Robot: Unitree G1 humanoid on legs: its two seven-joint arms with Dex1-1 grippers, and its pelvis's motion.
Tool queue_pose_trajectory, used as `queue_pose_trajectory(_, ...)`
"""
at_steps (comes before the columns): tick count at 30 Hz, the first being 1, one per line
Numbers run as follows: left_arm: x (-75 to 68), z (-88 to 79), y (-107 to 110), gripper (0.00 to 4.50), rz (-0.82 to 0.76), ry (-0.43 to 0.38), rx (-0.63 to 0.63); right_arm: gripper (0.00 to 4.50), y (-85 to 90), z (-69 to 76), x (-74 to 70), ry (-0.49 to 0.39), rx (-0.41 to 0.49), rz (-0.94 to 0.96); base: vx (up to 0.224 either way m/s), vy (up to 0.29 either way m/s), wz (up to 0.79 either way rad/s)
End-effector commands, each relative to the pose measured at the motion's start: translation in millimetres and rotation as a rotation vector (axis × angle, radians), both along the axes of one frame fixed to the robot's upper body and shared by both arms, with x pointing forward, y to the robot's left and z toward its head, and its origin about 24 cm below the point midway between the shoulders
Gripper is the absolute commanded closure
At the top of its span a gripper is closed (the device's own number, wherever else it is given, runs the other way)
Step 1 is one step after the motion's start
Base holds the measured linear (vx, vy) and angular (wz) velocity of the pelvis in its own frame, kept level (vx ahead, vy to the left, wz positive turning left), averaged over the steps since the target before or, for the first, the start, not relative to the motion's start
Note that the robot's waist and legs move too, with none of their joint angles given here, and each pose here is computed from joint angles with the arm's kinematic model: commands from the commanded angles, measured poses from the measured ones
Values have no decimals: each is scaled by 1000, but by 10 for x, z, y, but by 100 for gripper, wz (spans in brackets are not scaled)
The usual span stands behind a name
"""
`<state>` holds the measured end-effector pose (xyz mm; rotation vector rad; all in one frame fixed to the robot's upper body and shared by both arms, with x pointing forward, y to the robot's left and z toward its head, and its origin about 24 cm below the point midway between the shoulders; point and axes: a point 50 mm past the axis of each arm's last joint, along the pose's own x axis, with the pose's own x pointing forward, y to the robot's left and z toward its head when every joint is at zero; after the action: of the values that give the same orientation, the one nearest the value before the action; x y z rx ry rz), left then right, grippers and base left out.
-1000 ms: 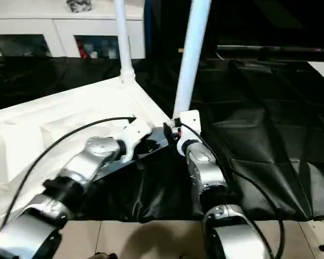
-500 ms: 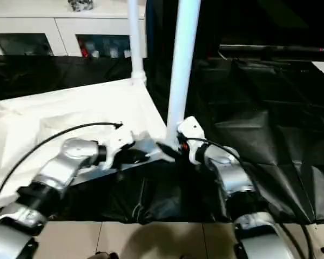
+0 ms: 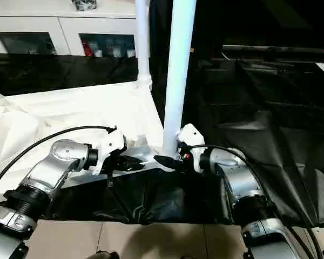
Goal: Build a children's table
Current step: Rotate leg to tighten
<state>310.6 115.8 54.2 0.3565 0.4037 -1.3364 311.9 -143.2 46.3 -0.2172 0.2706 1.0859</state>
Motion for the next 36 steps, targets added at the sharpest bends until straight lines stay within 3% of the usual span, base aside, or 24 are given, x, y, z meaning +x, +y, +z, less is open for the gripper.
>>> queue_pose_trajectory(1,-8,125,-110,450,-69,-37,-36,178,88,9,-51,16,23,62,0,0,0)
queue_pose_trajectory(8,89,101,-173,450,43,-82,-26,180,150,-32,-23,25,92,-47,0,0,0)
queue_pose_trajectory(12,186,106,-264,450,148,-112,-28,180,165,-83,121,24,91,-248,0,0,0)
queue_pose_trajectory(14,281,118,-400,450,262,-133,-34,180,231,-145,241,13,78,-444,0,0,0)
queue_pose_trajectory(18,337,131,-486,450,334,-145,-41,180,282,-182,298,22,66,-568,0,0,0)
queue_pose_trajectory(19,366,147,-568,450,372,-159,-51,180,339,-192,345,18,62,-672,0,0,0)
queue_pose_trajectory(24,349,162,-646,450,347,-160,-72,180,437,-157,372,24,124,-682,0,0,0)
queue_pose_trajectory(25,344,165,-657,450,336,-162,-76,124,451,-143,382,32,153,-680,0,0,0)
queue_pose_trajectory(26,335,169,-655,450,321,-165,-79,110,450,-133,384,37,168,-675,0,0,0)
queue_pose_trajectory(31,287,159,-578,450,247,-159,-80,63,393,-86,399,-12,142,-635,0,0,0)
queue_pose_trajectory(36,239,151,-468,450,178,-151,-74,63,293,-40,373,-54,101,-523,0,0,0)
